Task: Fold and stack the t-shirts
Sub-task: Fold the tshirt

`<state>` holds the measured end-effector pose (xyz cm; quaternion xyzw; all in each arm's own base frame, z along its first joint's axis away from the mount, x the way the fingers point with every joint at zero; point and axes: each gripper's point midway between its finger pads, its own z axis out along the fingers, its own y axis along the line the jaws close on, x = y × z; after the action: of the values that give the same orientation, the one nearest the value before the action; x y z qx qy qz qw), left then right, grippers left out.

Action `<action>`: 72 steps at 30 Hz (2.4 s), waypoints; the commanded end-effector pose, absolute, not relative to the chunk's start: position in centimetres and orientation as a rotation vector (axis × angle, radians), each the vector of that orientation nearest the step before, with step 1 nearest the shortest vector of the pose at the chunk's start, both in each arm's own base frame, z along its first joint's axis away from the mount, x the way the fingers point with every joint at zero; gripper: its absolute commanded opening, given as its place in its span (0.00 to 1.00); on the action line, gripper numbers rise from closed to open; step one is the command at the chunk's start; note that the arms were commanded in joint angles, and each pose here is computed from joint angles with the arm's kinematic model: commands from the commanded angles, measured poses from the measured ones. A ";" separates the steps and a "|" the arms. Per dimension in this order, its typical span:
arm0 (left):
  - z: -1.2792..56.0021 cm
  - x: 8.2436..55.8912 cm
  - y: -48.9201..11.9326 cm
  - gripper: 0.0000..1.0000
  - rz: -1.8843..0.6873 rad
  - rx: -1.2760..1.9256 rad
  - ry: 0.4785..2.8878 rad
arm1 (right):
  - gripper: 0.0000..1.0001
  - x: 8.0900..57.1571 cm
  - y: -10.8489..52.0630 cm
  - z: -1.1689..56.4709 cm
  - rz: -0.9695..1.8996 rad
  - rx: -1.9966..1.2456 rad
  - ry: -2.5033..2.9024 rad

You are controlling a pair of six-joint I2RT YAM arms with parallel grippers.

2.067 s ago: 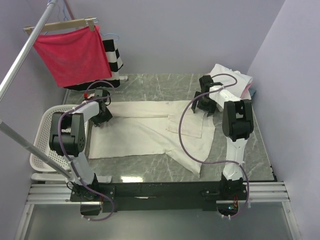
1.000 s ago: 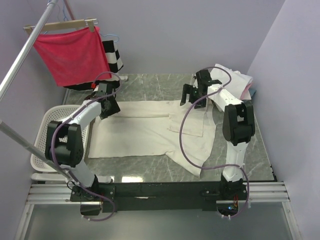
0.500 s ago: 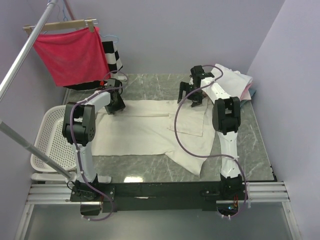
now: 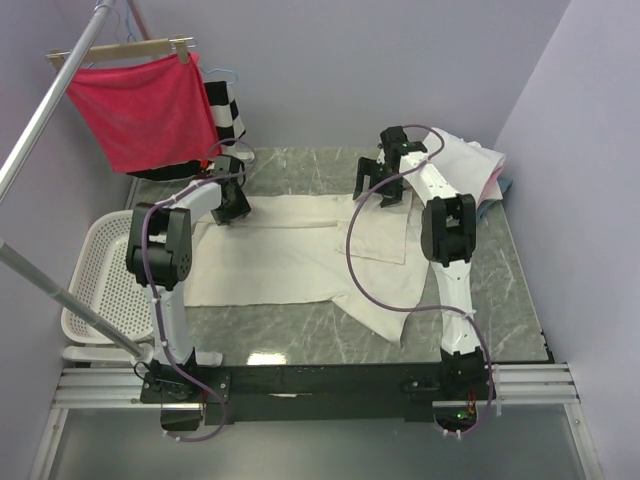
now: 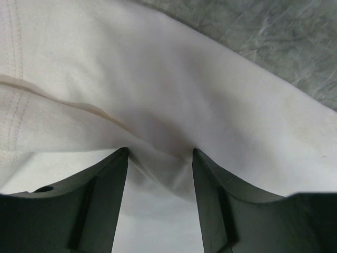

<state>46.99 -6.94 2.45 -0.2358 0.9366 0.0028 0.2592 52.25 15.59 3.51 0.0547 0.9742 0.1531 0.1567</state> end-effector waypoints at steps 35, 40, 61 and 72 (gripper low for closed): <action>13.6 30.4 -9.0 0.99 -0.375 -0.514 2.223 | 0.88 12.5 14.8 6.2 0.446 0.327 2.587; 13.3 29.7 -8.9 0.99 -0.371 -0.518 2.237 | 0.93 11.0 13.2 6.5 0.195 0.353 2.619; 12.2 29.9 -8.8 0.99 -0.339 -0.524 2.274 | 0.71 12.6 15.8 2.4 0.084 0.272 2.601; 11.8 29.8 -8.5 1.00 -0.307 -0.539 2.289 | 0.00 14.3 18.8 9.4 0.413 0.186 2.462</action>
<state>29.68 -8.53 11.65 -0.2103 0.8941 -0.1253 0.3751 12.00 16.37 3.59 0.0691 0.9638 0.0618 0.2500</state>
